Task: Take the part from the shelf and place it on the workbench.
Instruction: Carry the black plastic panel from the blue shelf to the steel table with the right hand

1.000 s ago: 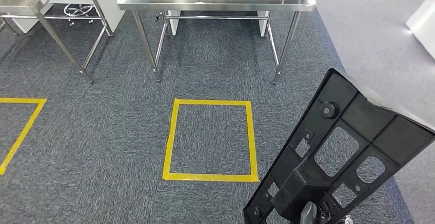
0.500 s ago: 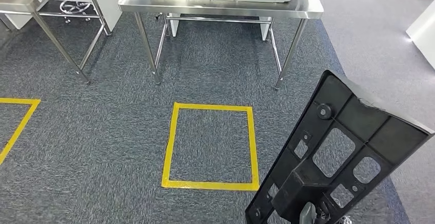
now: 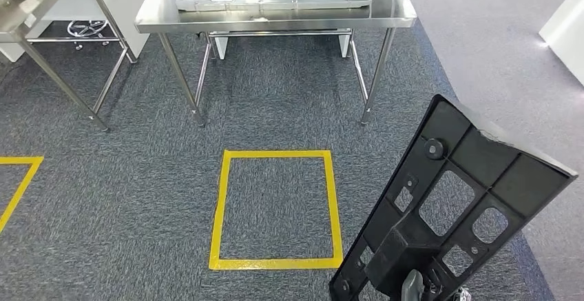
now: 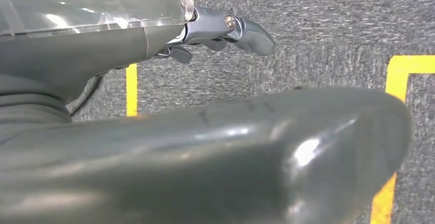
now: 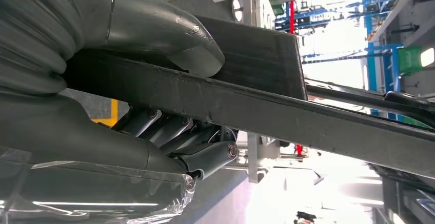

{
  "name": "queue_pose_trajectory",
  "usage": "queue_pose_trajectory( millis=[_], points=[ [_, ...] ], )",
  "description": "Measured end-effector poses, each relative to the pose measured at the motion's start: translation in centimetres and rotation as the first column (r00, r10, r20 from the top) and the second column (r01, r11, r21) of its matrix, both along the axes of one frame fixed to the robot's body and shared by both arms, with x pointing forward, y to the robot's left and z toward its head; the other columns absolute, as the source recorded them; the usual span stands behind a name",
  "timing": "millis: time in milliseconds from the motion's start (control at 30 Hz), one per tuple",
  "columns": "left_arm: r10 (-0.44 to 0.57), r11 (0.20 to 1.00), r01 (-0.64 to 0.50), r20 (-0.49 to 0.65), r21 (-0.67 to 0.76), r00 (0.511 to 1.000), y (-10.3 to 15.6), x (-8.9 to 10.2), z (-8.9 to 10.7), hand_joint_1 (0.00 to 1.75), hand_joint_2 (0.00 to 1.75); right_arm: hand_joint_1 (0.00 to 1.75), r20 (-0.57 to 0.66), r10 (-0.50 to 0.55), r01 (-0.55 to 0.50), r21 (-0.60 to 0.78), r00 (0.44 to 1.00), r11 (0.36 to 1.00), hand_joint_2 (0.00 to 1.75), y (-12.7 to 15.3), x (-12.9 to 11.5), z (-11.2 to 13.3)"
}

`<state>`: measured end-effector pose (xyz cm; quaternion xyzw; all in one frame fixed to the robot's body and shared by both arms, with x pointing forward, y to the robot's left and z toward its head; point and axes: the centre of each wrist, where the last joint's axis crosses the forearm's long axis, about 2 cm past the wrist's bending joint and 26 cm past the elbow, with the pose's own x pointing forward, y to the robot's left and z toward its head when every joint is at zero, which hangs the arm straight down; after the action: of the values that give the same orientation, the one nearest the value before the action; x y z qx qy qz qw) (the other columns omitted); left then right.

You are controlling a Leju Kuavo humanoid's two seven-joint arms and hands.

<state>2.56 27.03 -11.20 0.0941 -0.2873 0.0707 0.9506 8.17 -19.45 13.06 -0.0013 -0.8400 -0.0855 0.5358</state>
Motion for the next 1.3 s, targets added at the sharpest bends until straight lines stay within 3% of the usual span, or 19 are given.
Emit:
queue_pose_trajectory(
  millis=[500,700,1300],
  points=[
    [-0.002,1.0,0.002,-0.005,0.006,1.0,0.3,-0.1,0.0,0.0,0.0,1.75,-0.036,-0.001,0.0,-0.011,0.999,1.0,1.75,0.0,0.0,-0.3],
    [-0.003,1.0,0.003,-0.001,0.007,1.0,0.4,0.2,0.0,0.0,0.0,1.75,-0.094,-0.029,0.022,-0.079,0.995,0.997,1.75,-0.2,-0.3,-0.6],
    [-0.006,1.0,0.006,-0.016,0.015,1.0,0.9,-0.2,0.0,0.0,0.0,1.75,-0.091,-0.027,0.024,-0.034,0.996,0.999,1.75,0.0,-0.2,-1.0]
  ],
)
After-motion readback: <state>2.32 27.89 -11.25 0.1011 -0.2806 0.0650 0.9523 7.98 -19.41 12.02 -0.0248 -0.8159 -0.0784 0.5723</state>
